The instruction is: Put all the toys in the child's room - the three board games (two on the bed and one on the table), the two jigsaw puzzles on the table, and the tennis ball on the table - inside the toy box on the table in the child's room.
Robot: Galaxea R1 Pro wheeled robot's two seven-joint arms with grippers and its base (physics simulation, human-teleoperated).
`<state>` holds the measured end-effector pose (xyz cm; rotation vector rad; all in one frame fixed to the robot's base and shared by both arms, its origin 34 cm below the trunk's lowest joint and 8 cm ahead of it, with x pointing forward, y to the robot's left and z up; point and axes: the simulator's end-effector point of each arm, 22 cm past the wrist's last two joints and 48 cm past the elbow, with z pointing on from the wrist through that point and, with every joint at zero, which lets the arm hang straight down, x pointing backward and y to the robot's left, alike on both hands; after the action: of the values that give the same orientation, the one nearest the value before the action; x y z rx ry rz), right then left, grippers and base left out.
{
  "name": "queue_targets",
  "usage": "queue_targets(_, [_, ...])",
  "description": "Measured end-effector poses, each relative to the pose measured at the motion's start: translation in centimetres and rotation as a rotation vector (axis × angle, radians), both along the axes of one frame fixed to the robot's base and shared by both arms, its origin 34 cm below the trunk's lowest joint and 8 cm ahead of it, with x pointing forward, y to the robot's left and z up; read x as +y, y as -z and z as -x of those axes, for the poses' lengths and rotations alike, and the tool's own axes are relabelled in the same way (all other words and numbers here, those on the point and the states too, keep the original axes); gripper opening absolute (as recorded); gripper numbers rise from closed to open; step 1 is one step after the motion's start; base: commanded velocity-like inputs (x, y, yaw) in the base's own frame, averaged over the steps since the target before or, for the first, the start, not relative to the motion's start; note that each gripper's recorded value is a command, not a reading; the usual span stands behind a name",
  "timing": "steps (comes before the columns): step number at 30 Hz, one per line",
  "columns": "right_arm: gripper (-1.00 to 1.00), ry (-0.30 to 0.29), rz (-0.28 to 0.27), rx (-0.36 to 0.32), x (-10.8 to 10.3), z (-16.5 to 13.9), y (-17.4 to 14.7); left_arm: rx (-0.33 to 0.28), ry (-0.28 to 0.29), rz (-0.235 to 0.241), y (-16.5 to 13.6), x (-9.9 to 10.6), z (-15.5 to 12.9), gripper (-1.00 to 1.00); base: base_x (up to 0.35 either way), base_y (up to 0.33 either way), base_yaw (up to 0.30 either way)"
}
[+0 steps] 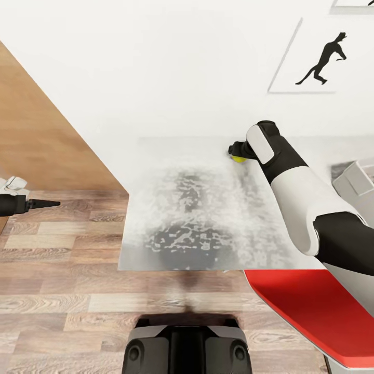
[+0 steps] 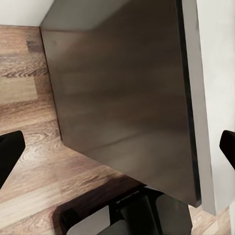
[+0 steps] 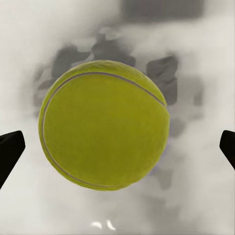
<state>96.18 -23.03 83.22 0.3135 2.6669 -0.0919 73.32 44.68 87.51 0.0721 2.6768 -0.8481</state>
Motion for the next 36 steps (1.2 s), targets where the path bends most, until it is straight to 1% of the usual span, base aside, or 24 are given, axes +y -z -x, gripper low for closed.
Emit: queue_targets(36, [1.0,-0.002,0.003,0.002,0.03,0.05,0.1,0.0,-0.002,0.0,0.0,0.07,-0.01,1.0,0.007,0.0,0.0])
